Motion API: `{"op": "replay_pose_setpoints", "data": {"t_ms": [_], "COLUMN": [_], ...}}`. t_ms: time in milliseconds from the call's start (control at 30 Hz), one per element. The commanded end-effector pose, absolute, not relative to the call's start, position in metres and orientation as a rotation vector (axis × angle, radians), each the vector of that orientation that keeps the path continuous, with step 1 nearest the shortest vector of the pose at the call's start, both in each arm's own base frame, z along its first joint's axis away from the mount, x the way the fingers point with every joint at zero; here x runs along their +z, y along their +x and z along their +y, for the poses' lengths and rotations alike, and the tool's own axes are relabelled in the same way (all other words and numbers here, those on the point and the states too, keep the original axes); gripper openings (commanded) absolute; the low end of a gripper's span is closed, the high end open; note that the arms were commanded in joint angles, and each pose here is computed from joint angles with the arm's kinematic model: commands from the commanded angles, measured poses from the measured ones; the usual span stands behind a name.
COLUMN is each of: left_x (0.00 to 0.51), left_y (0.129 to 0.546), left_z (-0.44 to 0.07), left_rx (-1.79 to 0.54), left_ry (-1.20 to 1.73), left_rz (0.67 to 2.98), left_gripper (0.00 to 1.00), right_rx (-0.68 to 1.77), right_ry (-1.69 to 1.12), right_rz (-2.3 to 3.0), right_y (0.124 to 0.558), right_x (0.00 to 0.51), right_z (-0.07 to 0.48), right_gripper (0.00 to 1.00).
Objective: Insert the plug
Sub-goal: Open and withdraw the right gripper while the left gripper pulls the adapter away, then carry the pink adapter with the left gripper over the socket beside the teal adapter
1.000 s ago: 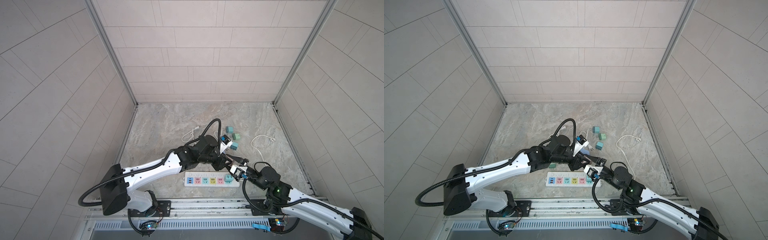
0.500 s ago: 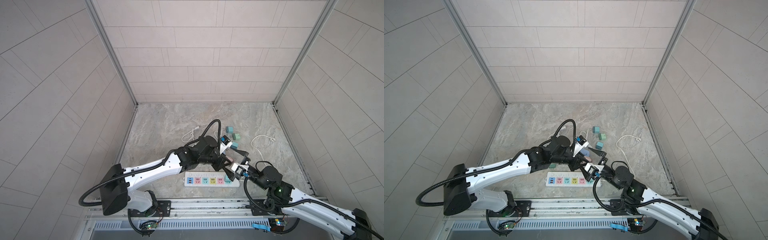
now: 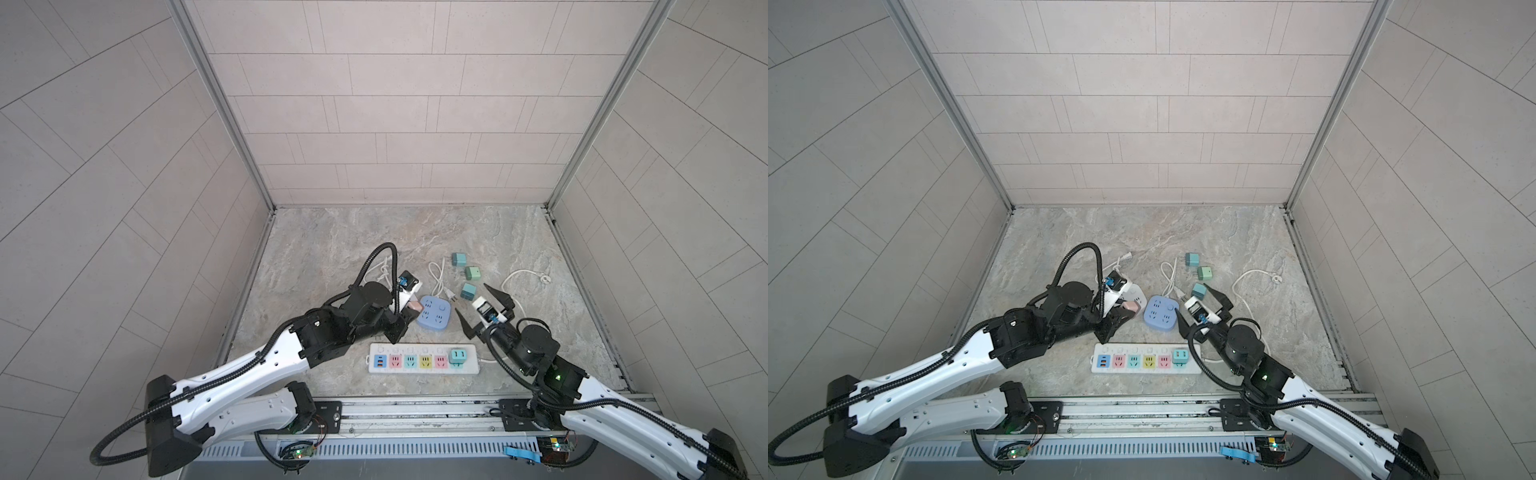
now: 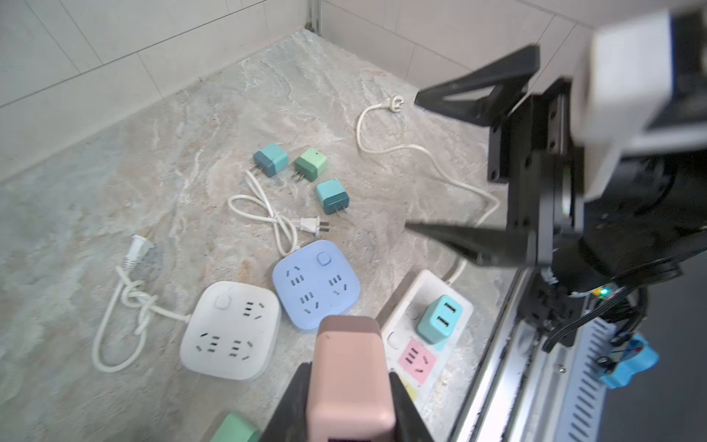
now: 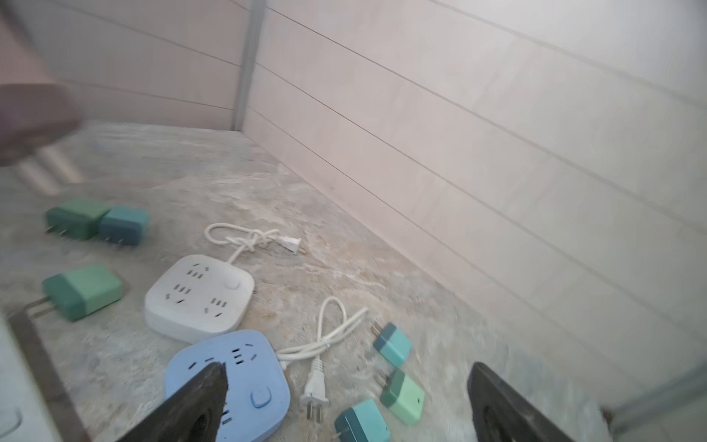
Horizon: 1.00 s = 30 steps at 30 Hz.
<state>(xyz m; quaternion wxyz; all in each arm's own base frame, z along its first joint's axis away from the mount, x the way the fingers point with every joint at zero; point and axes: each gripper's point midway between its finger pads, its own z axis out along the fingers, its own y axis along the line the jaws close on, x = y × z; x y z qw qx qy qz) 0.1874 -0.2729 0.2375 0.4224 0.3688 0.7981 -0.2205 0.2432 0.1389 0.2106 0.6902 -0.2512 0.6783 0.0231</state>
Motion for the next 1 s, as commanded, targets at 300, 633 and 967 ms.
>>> {"op": "replay_pose_setpoints", "data": {"t_ms": [300, 633, 967], "left_x": [0.185, 0.145, 0.127], "left_y": [0.179, 0.162, 0.145], "left_z": [-0.246, -0.294, -0.333], "left_rx": [-0.285, -0.432, -0.452], "left_ry": [1.148, 1.446, 1.72], "left_rz": [2.083, 1.988, 1.901], "left_gripper": [0.0, 0.0, 0.0], "right_rx": [0.08, -0.11, -0.111], "right_ry": [0.379, 0.658, 0.612], "right_rz": [1.78, 1.952, 2.057], "right_y": [0.28, 0.297, 0.315], "right_x": [0.16, 0.121, 0.109], "right_z": [-0.005, -0.038, -0.028], "right_gripper": [1.0, 1.0, 0.94]}}
